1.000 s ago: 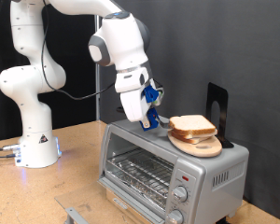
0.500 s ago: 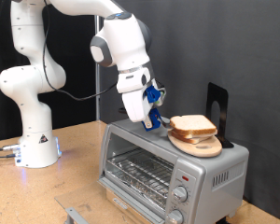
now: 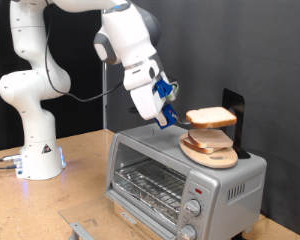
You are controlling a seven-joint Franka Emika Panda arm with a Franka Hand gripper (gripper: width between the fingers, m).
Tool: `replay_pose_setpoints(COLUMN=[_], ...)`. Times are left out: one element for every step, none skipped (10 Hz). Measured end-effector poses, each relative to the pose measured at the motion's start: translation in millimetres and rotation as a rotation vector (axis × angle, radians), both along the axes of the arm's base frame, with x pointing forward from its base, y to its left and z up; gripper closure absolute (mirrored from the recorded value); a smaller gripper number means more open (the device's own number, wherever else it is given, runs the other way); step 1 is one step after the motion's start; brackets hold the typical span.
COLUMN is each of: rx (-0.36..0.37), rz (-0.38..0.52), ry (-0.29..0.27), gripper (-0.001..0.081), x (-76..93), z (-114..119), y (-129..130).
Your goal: Make a piece of toast with the oven
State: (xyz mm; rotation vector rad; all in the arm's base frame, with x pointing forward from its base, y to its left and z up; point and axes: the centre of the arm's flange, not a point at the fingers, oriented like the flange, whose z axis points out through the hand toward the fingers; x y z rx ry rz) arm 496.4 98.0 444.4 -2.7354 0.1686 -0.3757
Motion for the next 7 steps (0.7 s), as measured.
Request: replay_pose_setpoints(rx=[0.004, 0.009, 0.014, 0.013, 0.013, 0.02, 0.027], rz=[0.008, 0.02, 0.029, 0.027, 0.026, 0.023, 0.019], ry=[0.004, 0.023, 0.039, 0.037, 0.033, 0.025, 0.022], gripper=[0.0414, 0.0414, 0.0414, 0.0414, 0.0414, 0.0414, 0.0414], x=[-4.2, -9.3, -14.4, -13.5, -13.4, -15.2, -19.7], z=[5.4, 8.9, 12.5, 11.1, 9.5, 7.4, 4.4], y=[-2.3, -5.3, -8.0, -7.8, -8.2, -11.3, -18.8])
